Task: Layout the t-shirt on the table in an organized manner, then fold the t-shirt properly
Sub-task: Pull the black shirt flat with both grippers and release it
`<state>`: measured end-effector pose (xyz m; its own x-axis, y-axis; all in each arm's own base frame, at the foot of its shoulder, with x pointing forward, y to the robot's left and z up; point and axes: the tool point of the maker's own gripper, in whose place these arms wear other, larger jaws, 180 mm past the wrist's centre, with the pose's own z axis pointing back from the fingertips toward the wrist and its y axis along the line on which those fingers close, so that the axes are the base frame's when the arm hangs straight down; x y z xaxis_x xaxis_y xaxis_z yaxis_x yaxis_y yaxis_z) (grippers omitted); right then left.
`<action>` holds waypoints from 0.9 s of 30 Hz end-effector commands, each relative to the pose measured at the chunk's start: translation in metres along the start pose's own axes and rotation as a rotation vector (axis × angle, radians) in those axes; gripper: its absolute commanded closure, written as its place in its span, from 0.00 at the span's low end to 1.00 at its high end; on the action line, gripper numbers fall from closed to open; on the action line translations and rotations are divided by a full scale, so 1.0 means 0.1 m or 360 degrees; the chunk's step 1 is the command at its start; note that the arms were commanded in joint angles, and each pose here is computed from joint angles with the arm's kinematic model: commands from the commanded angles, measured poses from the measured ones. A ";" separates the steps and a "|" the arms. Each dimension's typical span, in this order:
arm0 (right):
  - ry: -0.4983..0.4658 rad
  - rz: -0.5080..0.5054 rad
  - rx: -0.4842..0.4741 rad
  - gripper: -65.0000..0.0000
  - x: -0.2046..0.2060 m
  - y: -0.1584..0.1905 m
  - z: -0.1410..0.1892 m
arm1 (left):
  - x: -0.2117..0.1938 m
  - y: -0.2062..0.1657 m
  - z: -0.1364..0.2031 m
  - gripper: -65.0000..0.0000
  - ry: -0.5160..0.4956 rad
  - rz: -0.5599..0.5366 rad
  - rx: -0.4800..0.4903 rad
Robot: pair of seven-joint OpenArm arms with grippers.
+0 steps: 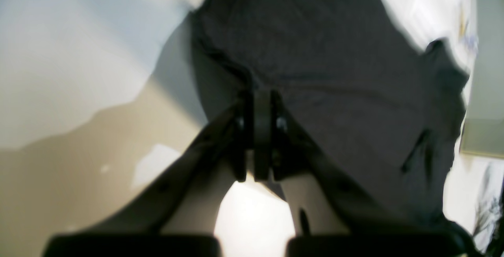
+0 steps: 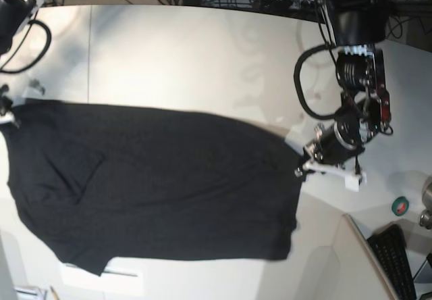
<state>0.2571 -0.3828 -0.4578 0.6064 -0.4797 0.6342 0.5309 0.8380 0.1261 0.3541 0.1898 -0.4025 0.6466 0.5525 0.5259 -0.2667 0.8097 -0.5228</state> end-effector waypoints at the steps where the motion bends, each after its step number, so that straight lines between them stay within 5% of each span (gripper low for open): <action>1: -0.0112 0.0011 -0.0003 1.00 0.21 -0.05 0.05 | 0.19 0.01 0.08 1.00 -0.0099 -0.0007 -0.0006; 7: -0.0016 0.0064 -0.0069 1.00 -0.21 -0.27 0.19 | -0.04 0.53 0.32 1.00 -0.0093 0.0093 0.0148; 27: 0.0163 0.0169 -0.0120 1.00 -1.25 -0.34 0.92 | -0.41 1.32 0.98 1.00 0.0025 -0.0135 0.0447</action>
<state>0.1058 -0.3198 -0.4790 0.7255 -0.4345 0.5338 0.5049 0.8630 0.0162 0.2176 0.2874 -0.4365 0.6955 0.4952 0.5206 -0.4108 0.8685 -0.2774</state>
